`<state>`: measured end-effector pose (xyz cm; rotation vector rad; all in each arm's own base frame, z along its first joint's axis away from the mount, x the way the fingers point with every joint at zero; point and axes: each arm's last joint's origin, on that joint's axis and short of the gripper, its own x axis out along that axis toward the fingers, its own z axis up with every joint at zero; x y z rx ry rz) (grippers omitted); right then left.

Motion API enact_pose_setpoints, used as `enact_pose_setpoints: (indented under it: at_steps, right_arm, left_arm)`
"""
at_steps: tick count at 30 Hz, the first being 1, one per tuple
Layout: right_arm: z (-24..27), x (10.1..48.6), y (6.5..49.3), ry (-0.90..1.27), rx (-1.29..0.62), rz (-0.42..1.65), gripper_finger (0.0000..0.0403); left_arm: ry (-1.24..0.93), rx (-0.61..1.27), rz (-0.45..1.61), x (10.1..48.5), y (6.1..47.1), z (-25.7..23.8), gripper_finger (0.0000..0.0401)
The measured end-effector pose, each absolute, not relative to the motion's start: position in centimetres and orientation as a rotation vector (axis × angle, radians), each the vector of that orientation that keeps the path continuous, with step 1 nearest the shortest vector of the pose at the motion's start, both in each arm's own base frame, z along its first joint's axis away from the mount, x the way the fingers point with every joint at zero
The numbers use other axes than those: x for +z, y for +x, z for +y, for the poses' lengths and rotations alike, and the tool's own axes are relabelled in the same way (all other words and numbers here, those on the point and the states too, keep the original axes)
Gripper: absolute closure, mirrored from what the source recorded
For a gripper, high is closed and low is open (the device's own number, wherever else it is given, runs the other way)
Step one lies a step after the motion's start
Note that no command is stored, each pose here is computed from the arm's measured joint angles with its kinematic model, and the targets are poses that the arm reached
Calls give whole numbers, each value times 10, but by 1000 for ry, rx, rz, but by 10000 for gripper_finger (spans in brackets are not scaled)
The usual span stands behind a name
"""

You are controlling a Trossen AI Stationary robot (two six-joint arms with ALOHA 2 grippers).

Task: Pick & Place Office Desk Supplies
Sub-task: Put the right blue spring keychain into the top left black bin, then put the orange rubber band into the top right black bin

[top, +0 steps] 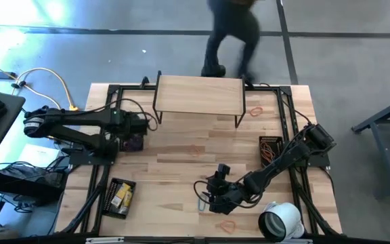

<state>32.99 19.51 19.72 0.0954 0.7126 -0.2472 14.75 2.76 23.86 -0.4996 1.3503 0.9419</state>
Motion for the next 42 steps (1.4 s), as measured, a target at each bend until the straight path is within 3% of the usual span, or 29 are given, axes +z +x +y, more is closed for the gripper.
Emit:
enact_pose_setpoints:
  at_steps: [4,18,25,36,42]
  right_arm:
    - [195,198,331,99,-247,707,156]
    - [192,198,333,103,-252,700,156]
    - [193,198,333,103,-250,702,156]
    - [192,198,332,99,-251,705,156]
    - [191,198,334,82,-250,700,156]
  left_arm:
    - [-505,860,1335,228,152,35,400]
    - [-571,862,1373,227,148,40,385]
    - [-576,993,1368,227,142,46,382]
    - [-611,1046,1357,227,139,51,295]
    - [-603,1051,1388,229,136,50,287]
